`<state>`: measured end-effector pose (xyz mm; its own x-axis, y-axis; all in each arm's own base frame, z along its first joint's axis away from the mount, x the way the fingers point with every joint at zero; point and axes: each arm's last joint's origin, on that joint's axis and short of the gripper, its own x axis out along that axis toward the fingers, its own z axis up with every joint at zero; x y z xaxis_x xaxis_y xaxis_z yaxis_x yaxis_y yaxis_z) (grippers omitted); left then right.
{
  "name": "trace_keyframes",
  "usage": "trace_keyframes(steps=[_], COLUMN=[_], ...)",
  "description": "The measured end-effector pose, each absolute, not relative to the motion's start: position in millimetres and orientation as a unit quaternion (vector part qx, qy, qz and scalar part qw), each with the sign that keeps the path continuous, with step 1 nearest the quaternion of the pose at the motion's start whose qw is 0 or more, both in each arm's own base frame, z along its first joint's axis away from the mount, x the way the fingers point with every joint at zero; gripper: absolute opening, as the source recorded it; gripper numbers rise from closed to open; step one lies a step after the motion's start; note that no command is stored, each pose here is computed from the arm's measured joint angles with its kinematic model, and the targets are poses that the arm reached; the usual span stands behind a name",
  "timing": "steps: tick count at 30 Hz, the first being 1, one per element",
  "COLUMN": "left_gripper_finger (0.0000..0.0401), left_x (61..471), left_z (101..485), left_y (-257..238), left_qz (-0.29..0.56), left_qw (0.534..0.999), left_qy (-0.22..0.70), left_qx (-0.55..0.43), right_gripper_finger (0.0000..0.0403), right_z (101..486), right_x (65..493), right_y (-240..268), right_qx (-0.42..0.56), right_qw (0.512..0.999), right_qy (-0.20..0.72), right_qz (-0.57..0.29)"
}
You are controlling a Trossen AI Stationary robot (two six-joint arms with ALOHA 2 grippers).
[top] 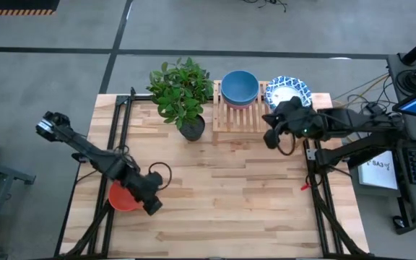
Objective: Place and stack bowls onto a shelf
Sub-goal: Stack the orange bowl on top of the blue bowl on the shelf
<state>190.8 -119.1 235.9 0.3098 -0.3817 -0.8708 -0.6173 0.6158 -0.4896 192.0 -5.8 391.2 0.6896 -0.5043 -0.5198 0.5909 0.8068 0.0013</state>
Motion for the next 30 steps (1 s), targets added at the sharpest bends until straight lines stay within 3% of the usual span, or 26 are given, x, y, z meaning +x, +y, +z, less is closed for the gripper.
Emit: trace_keyframes(steps=[6,16,20,30], left_gripper_finger=[0.0153,0.0129,0.0122,0.0109], left_x=[189,199,195,185], left_z=[248,226,221,194], left_y=[-123,-134,-136,-143], left_qz=[0.231,0.258,0.279,0.293], left_qw=[0.641,0.624,0.637,0.639], left_qy=[0.662,0.688,0.671,0.653], left_qx=[-0.313,-0.267,-0.256,-0.282], right_gripper_finger=[0.0009,0.0009,0.0009,0.0009], right_z=[383,368,364,363], right_x=[203,225,230,234], right_y=[2,7,8,27], right_qx=[0.070,0.056,0.055,0.074], right_qw=[0.915,0.906,0.903,0.914], right_qy=[0.269,0.304,0.311,0.299], right_qz=[-0.292,-0.290,-0.290,-0.264])
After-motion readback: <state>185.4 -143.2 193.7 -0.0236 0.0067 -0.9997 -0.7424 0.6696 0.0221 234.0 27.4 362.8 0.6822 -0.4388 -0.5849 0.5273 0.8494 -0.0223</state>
